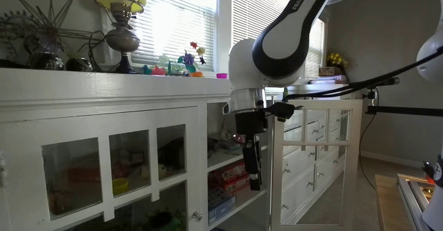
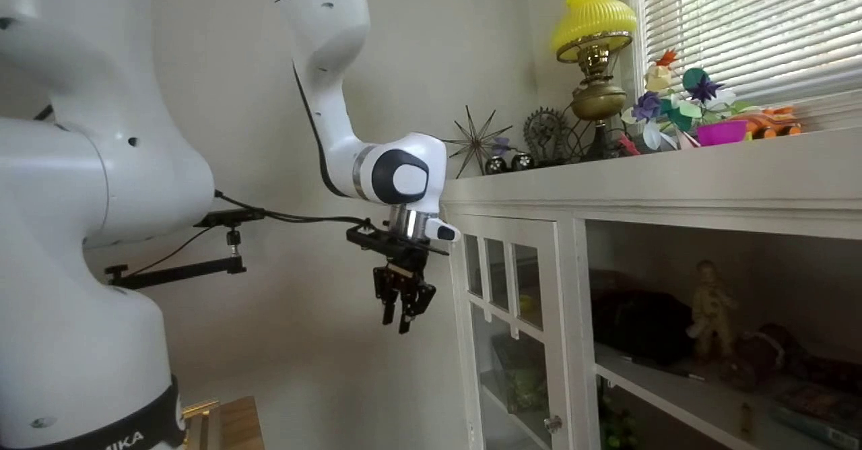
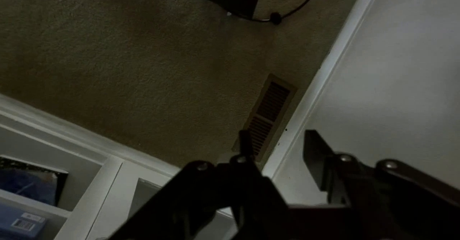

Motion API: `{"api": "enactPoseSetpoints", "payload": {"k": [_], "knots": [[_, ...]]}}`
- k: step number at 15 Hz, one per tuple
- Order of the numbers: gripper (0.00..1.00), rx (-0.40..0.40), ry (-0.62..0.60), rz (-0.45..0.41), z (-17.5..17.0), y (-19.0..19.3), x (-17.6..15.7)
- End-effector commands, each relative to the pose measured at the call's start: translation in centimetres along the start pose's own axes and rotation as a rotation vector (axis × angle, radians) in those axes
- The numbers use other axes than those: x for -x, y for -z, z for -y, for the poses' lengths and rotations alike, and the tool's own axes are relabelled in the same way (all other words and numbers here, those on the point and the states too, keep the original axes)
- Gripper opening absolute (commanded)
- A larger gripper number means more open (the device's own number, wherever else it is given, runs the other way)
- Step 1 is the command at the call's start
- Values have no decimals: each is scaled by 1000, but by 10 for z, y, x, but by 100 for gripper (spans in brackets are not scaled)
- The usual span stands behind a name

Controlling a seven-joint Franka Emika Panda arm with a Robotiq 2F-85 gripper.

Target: Close the cabinet's left door

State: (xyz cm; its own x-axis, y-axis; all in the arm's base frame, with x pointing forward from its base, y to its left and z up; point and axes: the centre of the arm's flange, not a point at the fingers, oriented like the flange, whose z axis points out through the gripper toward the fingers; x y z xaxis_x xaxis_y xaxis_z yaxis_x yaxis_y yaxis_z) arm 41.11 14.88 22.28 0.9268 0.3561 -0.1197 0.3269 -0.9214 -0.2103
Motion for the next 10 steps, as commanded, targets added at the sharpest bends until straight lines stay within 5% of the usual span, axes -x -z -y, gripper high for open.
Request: {"api": "enactPoseSetpoints", "payload": {"k": [1, 10], "knots": [[46, -7, 6, 0, -1, 2, -2], [46, -23, 12, 5, 2, 0, -2]]}}
